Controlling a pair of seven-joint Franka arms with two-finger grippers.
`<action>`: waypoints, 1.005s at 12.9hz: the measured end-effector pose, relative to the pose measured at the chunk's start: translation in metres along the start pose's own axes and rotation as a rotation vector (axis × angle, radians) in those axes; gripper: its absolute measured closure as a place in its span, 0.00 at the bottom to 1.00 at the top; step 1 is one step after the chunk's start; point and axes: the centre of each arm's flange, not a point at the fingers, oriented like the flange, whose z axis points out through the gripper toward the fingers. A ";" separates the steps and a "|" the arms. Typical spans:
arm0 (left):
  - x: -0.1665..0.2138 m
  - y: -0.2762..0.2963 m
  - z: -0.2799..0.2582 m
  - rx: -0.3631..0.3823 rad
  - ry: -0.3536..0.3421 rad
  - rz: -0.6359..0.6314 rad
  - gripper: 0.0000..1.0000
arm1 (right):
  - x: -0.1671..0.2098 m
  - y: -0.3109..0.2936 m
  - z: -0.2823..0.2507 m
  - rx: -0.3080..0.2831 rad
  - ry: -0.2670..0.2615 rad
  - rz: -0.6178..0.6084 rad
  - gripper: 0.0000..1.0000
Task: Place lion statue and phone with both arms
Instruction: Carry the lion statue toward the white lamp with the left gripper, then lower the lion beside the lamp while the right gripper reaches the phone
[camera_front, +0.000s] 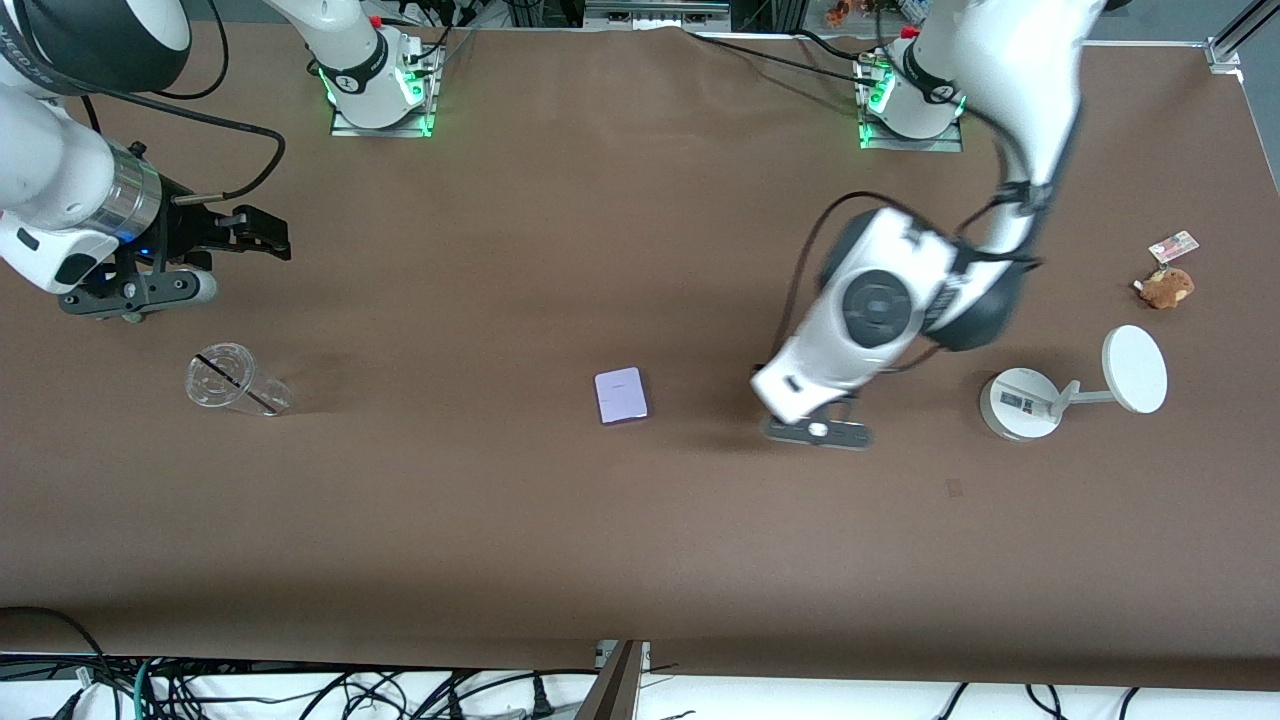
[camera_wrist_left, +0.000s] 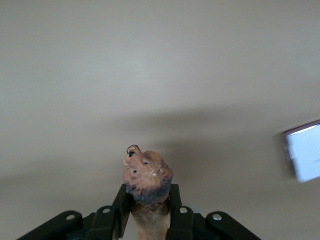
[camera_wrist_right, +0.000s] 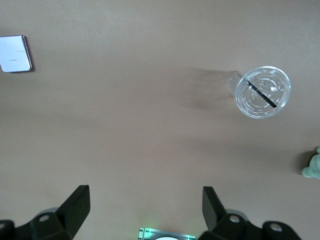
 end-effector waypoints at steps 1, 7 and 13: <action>0.004 -0.036 -0.010 0.003 -0.006 0.018 0.65 | 0.000 0.000 0.000 0.000 0.000 0.000 0.00; 0.000 -0.194 0.035 0.032 -0.050 0.056 0.65 | 0.019 -0.057 0.004 -0.012 0.039 -0.029 0.00; -0.030 -0.216 0.115 0.066 -0.002 0.082 0.65 | 0.065 -0.162 0.079 -0.015 0.103 -0.025 0.00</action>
